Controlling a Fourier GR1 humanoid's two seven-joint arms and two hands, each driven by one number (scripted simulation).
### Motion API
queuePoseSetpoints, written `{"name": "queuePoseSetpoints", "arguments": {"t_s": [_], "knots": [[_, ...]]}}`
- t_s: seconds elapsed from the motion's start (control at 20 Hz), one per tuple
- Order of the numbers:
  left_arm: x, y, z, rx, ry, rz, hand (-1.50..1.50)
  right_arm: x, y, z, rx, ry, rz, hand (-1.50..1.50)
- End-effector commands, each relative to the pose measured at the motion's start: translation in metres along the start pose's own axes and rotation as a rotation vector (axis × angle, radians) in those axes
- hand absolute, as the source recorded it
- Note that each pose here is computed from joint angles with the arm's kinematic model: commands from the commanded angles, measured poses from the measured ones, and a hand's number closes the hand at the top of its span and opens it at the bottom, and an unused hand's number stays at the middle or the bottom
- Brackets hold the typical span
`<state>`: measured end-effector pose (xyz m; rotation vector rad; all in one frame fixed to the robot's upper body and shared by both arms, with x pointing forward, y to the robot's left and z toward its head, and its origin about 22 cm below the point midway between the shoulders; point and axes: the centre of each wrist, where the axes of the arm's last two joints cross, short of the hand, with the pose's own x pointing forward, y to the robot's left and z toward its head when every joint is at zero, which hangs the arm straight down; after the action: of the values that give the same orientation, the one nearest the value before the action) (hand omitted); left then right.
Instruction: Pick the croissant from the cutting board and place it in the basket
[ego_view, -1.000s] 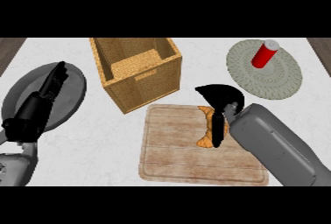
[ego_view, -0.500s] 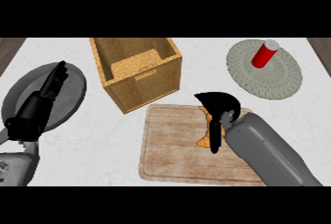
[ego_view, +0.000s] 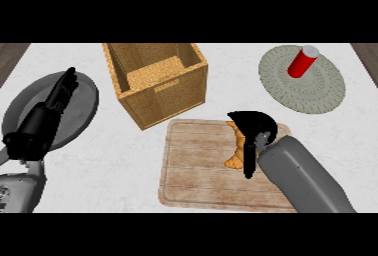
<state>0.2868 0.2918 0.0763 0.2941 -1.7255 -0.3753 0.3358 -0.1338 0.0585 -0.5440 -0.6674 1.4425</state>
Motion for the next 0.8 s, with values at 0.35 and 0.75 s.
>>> {"name": "queuePoseSetpoints", "arguments": {"t_s": [0.35,0.75], "knots": [[-0.005,-0.013,0.001,-0.021,0.009,0.005,0.0,-0.008,0.001,-0.018,-0.011,-0.014,0.0,1.5],[-0.009,-0.014,0.005,-0.017,0.004,0.01,0.0,0.005,0.032,-0.028,-0.123,-0.079,0.072,1.5]]}}
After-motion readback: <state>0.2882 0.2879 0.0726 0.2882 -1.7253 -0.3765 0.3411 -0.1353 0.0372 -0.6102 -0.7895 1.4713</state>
